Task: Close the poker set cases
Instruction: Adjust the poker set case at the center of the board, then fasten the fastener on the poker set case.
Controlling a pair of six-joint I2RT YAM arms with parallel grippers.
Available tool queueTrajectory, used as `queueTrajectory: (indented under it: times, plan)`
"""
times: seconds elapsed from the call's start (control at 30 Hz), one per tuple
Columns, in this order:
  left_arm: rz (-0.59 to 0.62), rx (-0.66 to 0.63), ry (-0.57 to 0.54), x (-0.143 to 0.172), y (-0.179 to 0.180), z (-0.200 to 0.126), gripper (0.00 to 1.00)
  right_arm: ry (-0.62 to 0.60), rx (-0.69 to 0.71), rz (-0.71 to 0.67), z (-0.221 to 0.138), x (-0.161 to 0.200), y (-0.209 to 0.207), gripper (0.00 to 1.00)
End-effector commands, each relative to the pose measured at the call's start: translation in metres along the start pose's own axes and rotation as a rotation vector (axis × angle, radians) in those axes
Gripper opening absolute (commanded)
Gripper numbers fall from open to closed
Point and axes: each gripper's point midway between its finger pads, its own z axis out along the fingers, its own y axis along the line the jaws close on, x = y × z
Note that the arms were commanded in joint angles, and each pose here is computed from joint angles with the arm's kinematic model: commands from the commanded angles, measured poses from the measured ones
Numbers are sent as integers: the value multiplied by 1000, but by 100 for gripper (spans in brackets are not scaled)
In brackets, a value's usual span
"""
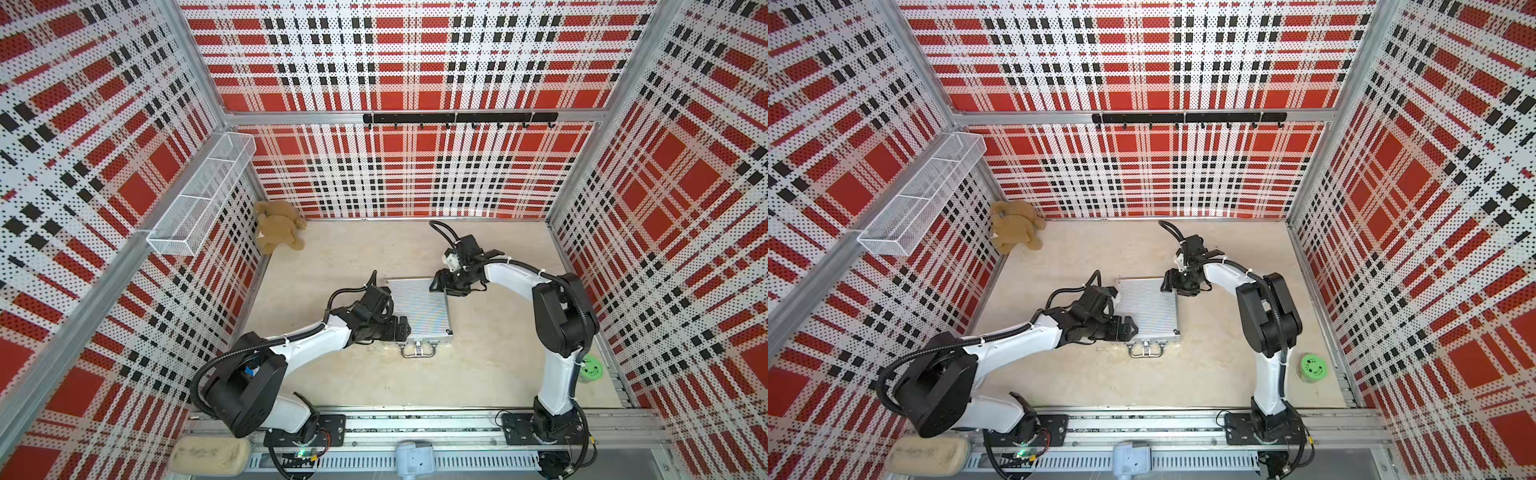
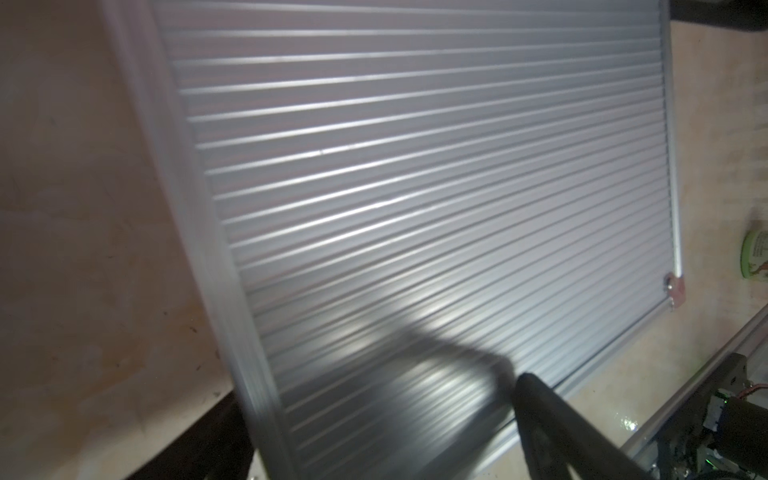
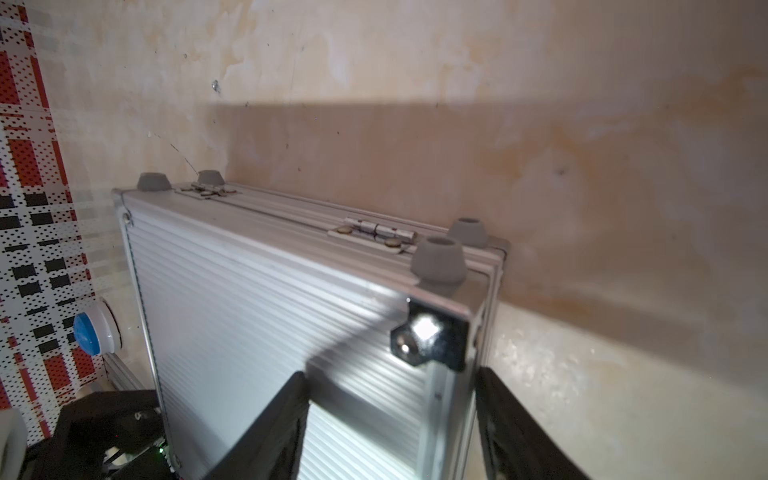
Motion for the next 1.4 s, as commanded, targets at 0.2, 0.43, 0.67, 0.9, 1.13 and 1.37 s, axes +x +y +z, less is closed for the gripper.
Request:
queueTrajectory:
  times: [0.2,0.43,0.67,0.9,1.13,1.37]
  plan:
    - [77,50,76,17,-34,19,94,27,-44,-81,21,-14,16,64]
    - [90,60,89,16,-48,25,94,-22,13,-66,4,-24,8,68]
    - [59,15,53,6,-32,-8,95,-126,47,-1,-56,-10,-1,73]
    - [-3,-17,-58,-53,7,-60,96,-156,-11,137,-83,54,3,74]
    - [130,-60,-18,-113,12,-48,94,-182,-94,245,-85,118,30,74]
    - [254,-35,46,-145,-4,-14,91,-195,-101,321,-77,159,35,74]
